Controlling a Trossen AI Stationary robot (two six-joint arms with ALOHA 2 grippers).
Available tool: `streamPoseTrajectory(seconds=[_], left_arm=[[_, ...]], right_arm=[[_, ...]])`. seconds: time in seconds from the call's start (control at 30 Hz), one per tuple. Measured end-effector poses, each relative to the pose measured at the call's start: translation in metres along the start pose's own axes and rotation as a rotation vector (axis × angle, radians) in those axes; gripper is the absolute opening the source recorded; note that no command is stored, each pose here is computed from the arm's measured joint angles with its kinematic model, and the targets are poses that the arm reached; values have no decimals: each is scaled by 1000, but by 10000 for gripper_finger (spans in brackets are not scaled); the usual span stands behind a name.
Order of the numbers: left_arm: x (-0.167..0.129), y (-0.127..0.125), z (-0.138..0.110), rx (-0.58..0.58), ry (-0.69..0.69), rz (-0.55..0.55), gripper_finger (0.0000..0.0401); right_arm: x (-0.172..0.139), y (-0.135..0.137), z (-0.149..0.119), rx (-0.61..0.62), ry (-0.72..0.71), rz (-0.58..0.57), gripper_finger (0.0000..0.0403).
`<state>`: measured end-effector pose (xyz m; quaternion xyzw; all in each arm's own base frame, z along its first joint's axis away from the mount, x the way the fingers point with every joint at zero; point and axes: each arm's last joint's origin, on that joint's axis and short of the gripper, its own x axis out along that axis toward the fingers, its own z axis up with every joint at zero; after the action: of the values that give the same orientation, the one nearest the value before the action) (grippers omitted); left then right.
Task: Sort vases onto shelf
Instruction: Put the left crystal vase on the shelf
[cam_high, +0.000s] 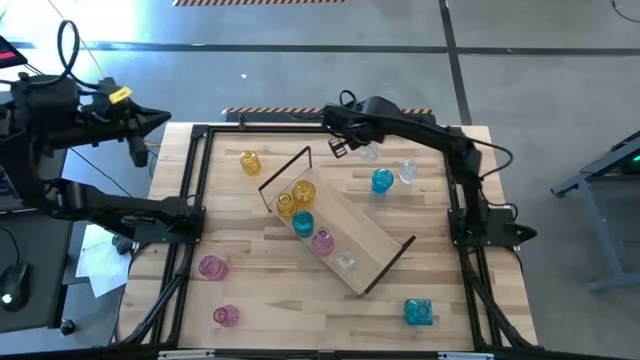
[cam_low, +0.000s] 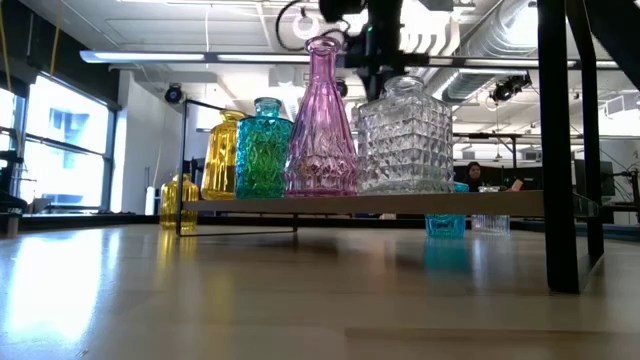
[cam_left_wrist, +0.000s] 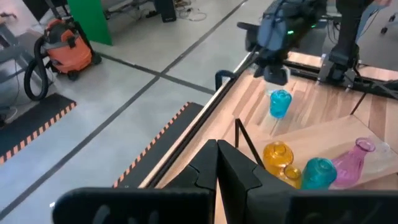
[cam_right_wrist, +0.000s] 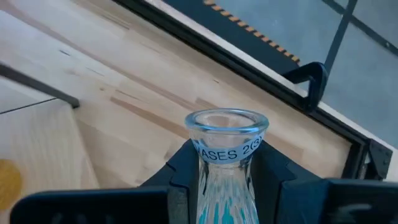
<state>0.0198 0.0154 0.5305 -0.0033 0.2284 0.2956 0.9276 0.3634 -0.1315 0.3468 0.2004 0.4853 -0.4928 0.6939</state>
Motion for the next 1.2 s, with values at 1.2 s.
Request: streamPoseTrajectory(seconds=[1.2], left_arm=[[112,-40,62,-38,7,-247,0]], right_arm=[[20,32,-183,80,-428,458,74]])
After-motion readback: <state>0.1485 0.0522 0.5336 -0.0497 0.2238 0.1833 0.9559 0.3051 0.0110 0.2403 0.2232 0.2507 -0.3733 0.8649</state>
